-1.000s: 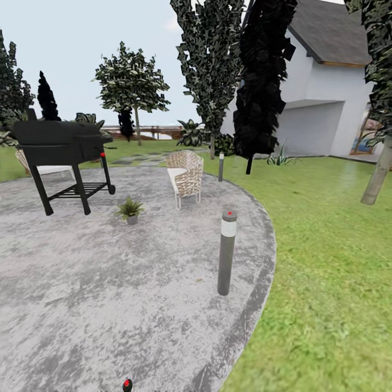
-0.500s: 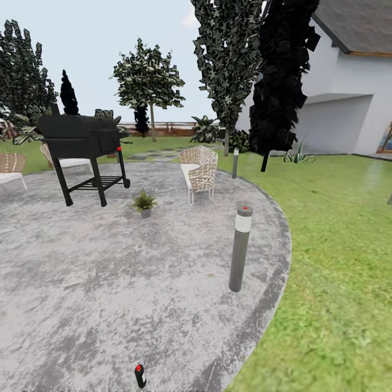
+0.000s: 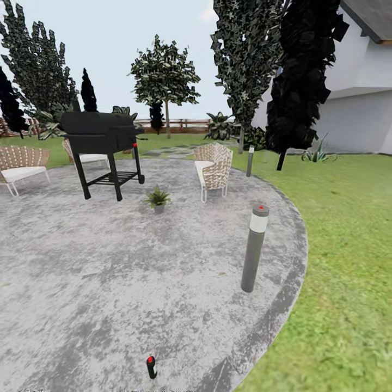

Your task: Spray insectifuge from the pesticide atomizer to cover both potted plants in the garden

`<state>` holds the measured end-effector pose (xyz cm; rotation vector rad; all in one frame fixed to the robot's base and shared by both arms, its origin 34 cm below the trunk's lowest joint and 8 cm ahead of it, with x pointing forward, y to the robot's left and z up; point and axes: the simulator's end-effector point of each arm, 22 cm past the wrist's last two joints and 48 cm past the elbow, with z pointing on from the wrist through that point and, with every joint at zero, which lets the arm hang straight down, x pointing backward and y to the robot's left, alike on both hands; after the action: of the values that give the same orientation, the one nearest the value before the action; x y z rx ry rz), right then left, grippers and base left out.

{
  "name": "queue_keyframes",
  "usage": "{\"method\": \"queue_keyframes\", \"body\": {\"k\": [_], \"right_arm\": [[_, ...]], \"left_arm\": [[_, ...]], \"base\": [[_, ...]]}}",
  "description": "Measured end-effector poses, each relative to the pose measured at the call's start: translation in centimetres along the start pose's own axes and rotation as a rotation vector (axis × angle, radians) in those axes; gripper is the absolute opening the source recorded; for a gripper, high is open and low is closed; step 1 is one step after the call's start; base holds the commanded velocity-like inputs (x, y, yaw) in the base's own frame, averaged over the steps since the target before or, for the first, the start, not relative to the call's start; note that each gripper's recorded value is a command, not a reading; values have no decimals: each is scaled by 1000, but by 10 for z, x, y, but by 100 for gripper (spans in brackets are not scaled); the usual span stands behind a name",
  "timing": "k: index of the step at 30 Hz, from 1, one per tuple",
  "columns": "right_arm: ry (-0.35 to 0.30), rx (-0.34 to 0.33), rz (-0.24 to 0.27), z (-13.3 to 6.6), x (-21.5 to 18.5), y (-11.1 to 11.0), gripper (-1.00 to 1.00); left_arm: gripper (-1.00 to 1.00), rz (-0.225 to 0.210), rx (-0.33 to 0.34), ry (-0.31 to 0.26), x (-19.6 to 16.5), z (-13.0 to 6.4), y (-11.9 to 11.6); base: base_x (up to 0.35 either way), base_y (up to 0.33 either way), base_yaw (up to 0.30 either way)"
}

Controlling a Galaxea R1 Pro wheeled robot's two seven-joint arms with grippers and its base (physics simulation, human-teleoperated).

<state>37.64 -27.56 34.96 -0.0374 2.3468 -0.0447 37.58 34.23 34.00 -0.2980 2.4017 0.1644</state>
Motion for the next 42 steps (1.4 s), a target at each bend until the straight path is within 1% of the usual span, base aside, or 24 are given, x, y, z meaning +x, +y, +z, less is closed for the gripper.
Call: {"method": "queue_keyframes", "body": {"k": [9, 14, 25, 42], "right_arm": [[10, 0, 0, 0, 4, 0, 100], [13, 0, 0, -1, 5, 0, 100], [12, 3, -7, 0, 5, -4, 100], [-1, -1, -3, 1, -1, -1, 100]], "left_arm": [[100, 2, -2, 10, 4, 0, 1], [100, 3, -2, 14, 6, 0, 1], [100, 2, -4, 14, 6, 0, 2], [100, -1, -8, 15, 6, 0, 4]], "base": [[9, -3, 182], [132, -135, 125], [166, -176, 13], [21, -10, 1]]}}
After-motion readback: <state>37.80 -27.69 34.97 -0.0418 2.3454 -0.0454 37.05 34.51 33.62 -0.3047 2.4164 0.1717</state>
